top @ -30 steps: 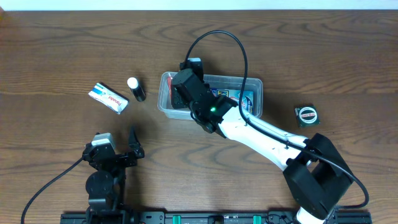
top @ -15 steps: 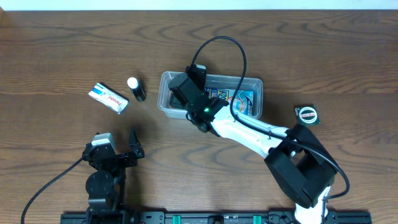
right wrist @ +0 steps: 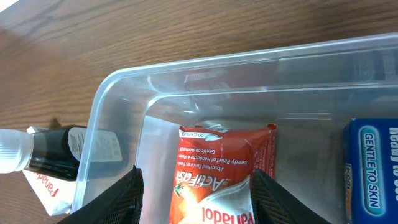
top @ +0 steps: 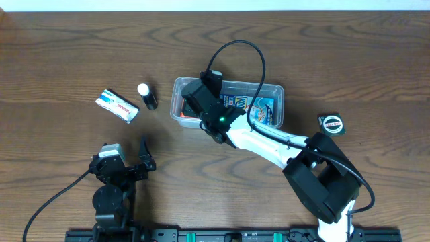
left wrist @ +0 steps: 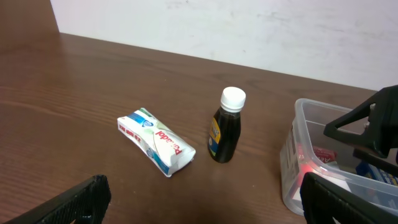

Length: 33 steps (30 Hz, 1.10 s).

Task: Pack container
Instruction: 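Carry the red box with the right gripper into the container's left side, then move the right gripper to the green Zam-Buk tin and grasp it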

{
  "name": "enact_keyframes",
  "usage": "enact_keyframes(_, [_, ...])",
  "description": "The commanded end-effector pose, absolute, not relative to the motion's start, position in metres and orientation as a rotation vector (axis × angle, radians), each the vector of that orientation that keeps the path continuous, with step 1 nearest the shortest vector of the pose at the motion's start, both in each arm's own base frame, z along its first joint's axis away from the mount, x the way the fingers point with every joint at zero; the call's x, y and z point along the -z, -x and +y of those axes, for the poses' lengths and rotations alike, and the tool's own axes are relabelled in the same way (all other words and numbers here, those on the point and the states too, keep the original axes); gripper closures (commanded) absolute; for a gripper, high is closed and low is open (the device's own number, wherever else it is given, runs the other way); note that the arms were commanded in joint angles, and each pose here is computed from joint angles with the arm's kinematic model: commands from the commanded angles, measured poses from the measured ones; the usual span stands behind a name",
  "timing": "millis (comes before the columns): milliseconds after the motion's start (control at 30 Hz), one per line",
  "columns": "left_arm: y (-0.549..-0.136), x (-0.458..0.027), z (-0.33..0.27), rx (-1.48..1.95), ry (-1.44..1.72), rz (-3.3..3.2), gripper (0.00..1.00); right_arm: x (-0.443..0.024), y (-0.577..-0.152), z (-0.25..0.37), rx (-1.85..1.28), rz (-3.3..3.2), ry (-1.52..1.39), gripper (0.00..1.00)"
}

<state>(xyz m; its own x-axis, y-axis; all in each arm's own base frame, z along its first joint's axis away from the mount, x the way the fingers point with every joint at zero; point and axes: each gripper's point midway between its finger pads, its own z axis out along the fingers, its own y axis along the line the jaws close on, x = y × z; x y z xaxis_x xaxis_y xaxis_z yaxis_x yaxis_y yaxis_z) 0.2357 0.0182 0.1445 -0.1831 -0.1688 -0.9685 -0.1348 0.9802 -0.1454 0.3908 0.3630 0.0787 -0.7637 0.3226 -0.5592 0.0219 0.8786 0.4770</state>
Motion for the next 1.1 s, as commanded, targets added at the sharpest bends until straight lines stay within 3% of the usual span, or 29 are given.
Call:
enact_keyframes(0, [-0.234,-0.129,0.018,0.023,0.214,1.808,0.02,-0.087,-0.39,0.365,-0.563,2.359,-0.16,0.47])
enact_keyframes(200, [-0.234,-0.129,0.018,0.023,0.214,1.808,0.02,-0.148,-0.383,0.354,-0.536,2.283,0.007,0.4])
enact_keyframes(333, [-0.234,-0.129,0.018,0.023,0.215,1.809,0.02,-0.195,-0.378,0.312,-0.423,2.231,-0.043,0.34])
enact_keyframes(467, [-0.234,-0.127,0.018,0.021,0.215,1.82,0.02,-0.226,-0.369,0.247,-0.277,2.25,-0.065,0.18])
enact_keyframes(800, [-0.234,-0.126,0.018,0.021,0.215,1.826,0.02,-0.233,-0.327,0.034,0.338,2.403,-0.381,0.11])
enact_keyframes(1067, [-0.234,-0.126,0.018,0.021,0.215,1.826,0.02,-0.212,-0.323,-0.048,0.545,2.557,-0.342,0.01])
